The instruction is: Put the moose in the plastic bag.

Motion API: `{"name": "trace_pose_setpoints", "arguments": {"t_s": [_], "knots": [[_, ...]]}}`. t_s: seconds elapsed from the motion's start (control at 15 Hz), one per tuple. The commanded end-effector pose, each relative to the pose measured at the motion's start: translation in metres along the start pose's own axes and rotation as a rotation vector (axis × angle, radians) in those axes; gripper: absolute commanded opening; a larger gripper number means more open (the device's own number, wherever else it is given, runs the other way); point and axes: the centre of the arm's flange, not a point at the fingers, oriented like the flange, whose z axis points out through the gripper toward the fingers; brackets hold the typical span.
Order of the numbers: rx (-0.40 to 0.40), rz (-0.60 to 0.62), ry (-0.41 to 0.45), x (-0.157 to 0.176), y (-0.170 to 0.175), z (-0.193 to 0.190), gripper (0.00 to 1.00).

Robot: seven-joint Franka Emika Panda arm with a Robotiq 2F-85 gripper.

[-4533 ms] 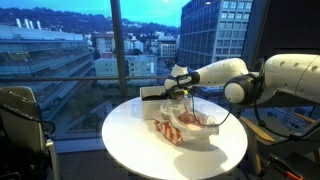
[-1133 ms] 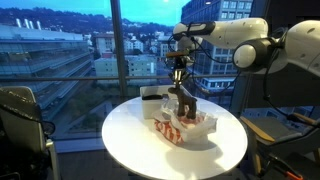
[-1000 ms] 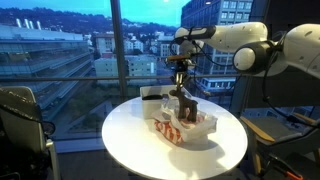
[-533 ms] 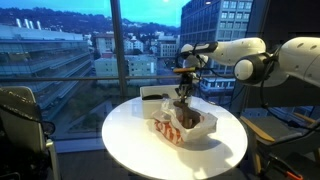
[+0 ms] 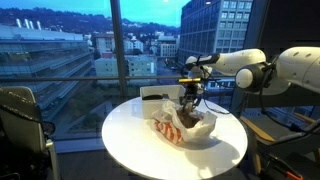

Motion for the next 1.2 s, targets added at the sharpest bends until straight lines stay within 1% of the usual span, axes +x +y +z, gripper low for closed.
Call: {"name": "trace_pose_setpoints", "arguments": {"t_s": [0.0,0.07,0.13,0.27,0.4,0.6,0.8,1.13], "knots": [[-0.017,-0.053,0.167,-0.041,0.056,0.026,0.85],[-0.031,-0.047,0.212,-0.043,0.056,0.019,0.92],[-0.025,-0.051,0.259,-0.047,0.055,0.01,1.0],[-0.009,-0.077,0.35,-0.06,0.051,-0.009,1.0],[0.025,-0.117,0.434,-0.077,0.045,-0.028,1.0],[0.077,-0.177,0.561,-0.109,0.035,-0.058,1.0],[0.12,-0.262,0.679,-0.146,0.025,-0.084,1.0],[0.153,-0.403,0.875,-0.216,0.012,-0.117,1.0]]}}
